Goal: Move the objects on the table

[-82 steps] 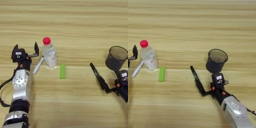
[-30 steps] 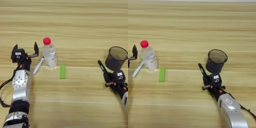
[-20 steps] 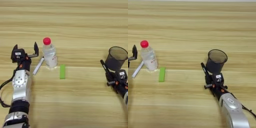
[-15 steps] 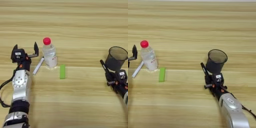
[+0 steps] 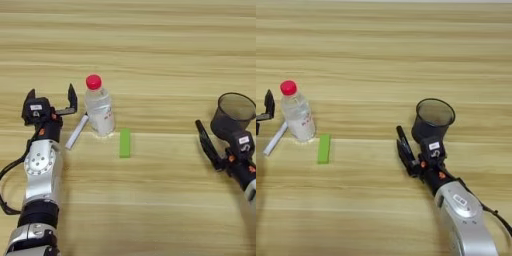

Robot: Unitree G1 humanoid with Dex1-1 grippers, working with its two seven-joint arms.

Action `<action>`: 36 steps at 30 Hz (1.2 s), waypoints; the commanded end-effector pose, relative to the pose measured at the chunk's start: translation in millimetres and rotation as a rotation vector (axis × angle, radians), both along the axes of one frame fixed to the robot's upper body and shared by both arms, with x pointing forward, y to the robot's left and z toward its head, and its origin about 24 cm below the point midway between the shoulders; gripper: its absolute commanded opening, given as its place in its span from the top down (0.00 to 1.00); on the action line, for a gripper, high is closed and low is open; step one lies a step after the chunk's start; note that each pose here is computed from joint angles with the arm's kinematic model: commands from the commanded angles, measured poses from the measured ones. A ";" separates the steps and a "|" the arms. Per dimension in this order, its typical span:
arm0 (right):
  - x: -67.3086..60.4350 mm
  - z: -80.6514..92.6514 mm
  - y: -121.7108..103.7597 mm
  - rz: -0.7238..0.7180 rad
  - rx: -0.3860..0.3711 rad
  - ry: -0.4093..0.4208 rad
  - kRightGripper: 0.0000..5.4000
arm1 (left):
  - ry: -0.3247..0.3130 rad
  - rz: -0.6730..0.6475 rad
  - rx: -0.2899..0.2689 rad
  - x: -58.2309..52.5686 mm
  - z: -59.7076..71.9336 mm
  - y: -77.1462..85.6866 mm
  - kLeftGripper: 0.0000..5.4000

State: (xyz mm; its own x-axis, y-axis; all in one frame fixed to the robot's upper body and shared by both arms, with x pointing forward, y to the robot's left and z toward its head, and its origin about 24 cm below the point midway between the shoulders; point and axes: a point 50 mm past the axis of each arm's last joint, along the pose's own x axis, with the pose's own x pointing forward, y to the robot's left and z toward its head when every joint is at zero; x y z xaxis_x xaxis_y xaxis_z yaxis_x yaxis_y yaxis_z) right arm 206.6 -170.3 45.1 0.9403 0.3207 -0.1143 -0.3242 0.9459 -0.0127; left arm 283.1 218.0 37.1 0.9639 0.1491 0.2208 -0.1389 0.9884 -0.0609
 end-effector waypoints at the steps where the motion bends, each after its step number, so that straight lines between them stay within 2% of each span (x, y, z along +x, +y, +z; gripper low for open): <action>1: -0.6 2.4 5.4 0.028 0.003 -0.018 0.30 | 0.004 0.004 -0.002 0.6 -0.2 -0.9 0.00; 13: 1.3 3.4 11.2 0.045 0.005 -0.028 0.00 | 0.004 0.003 0.004 -0.5 0.2 0.3 0.00; 25: -0.6 11.2 12.9 0.075 -0.004 -0.088 0.00 | 0.015 -0.008 0.039 -14.6 0.8 5.9 0.00; 32: -16.0 11.3 1.1 0.113 -0.034 -0.027 0.00 | 0.047 -0.016 0.066 -30.7 -1.1 12.7 0.00; 36: -22.1 11.1 -17.8 0.088 -0.033 0.036 0.00 | 0.067 -0.017 0.072 -42.0 1.1 19.0 0.00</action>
State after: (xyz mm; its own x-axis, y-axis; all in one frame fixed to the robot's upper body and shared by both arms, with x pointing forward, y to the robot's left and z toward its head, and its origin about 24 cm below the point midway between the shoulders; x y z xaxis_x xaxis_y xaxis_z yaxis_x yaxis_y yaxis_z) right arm 187.0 -174.5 54.1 0.8964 0.4237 -0.1304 -0.4311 0.9017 -0.0340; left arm 246.7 231.4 36.0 0.9754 0.1254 0.1815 -0.1281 0.9918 0.0032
